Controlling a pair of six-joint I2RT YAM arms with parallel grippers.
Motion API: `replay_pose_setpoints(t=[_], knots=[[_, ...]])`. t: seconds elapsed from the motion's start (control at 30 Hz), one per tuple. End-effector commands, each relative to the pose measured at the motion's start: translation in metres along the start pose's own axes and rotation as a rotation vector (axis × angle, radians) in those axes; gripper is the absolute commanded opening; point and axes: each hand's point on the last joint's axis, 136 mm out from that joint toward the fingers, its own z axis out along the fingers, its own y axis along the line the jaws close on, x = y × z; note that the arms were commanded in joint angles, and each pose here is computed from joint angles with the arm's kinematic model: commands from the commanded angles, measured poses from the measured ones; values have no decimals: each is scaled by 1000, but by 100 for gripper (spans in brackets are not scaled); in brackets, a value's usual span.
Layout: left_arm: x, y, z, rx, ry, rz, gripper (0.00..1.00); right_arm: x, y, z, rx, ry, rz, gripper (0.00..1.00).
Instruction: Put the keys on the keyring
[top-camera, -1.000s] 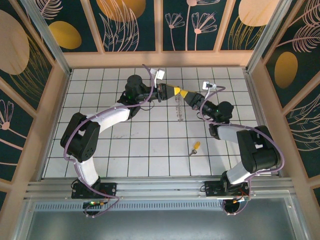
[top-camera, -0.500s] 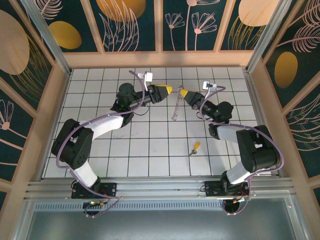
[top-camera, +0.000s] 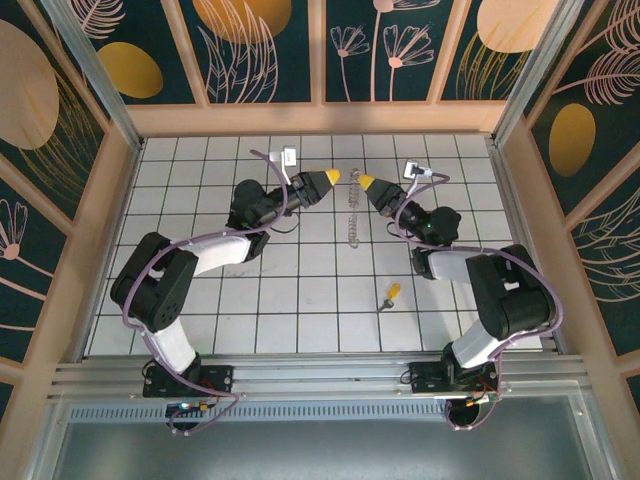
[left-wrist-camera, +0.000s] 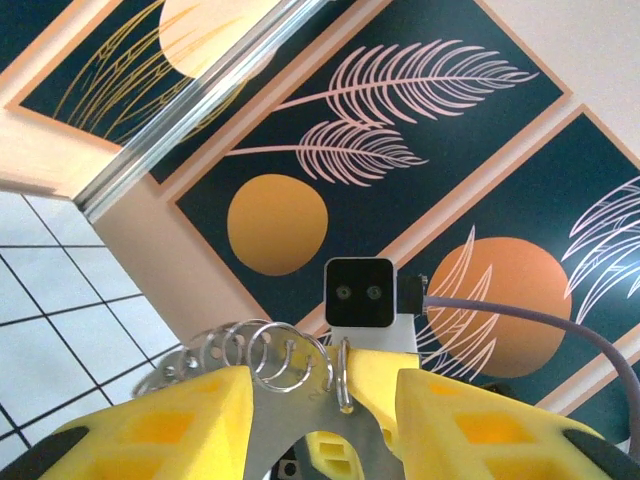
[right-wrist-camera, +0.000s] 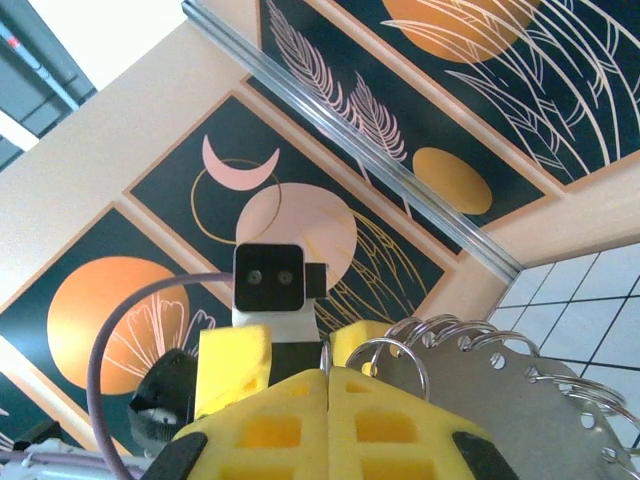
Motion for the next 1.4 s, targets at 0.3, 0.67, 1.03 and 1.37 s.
replay_pose_setpoints(t=[0.3, 0.67, 1.03, 1.37], knots=[[3, -18, 10, 81, -28, -9, 41, -13, 29, 19, -117, -57, -36, 0], [-2, -21, 16, 99, -37, -6, 41, -6, 28, 25, -123, -36, -27, 0], [-1, -20, 20, 103, -33, -2, 33, 1, 26, 26, -116, -15, -20, 0], [3, -17, 21, 105, -23, -8, 3, 3, 23, 28, -115, -9, -19, 0]])
